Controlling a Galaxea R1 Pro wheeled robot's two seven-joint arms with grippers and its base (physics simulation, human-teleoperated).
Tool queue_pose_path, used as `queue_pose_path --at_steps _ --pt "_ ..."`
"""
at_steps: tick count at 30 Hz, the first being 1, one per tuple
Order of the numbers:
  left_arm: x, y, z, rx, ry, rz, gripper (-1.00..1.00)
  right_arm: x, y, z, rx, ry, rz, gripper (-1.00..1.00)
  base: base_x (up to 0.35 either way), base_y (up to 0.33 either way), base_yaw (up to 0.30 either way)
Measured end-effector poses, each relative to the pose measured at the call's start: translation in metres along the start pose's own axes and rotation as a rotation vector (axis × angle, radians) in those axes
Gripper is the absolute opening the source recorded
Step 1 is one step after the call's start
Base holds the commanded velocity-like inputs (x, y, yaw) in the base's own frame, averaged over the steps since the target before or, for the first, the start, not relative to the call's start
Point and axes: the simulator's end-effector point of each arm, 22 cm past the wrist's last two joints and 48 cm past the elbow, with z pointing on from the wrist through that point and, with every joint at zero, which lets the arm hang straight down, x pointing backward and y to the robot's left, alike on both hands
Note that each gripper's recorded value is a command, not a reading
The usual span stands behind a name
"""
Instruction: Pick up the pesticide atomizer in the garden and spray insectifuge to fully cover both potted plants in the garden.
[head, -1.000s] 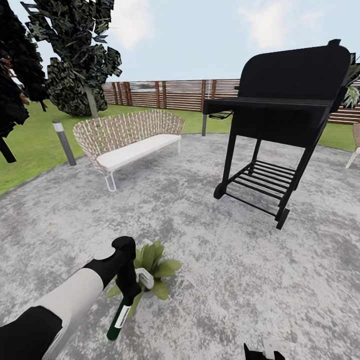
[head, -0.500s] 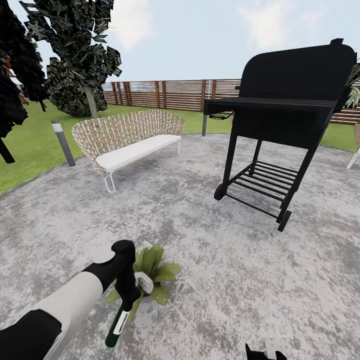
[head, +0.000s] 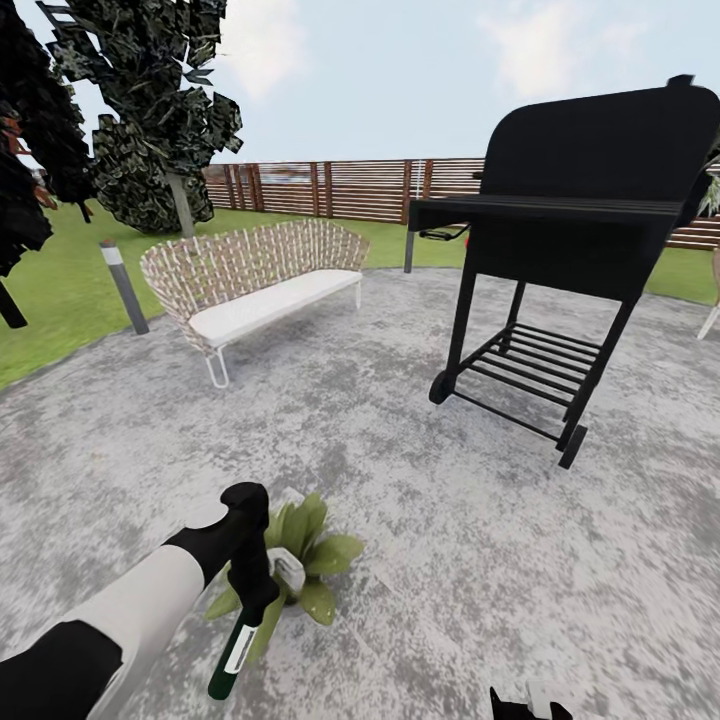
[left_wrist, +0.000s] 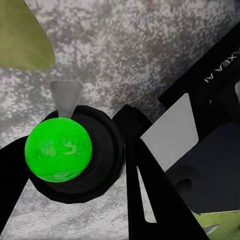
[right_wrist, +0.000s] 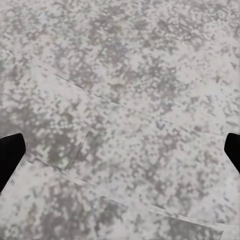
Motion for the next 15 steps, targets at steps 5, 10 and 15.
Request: queue_pose_path --at_steps 5,10,15 --pt "-0.0004 -0.0006 0.0006 -0.002 0.003 0.003 -1.0 0.0001 0.0001 0.0001 0.0 0.0 0.0 1.0 0.022 0.0 0.0" --pt "-0.0005 -0.0008 0.0006 -0.002 0.003 0.004 -1.0 0.0001 0.0001 0.0001 0.0 0.0 0.0 1.0 0.001 0.0 0.118" --pt "-0.0004 -0.0008 0.0007 -0.002 0.004 0.004 -1.0 0.0002 0.0009 0.0001 -0.001 0.0 0.001 1.0 0.0 0.0 0.13"
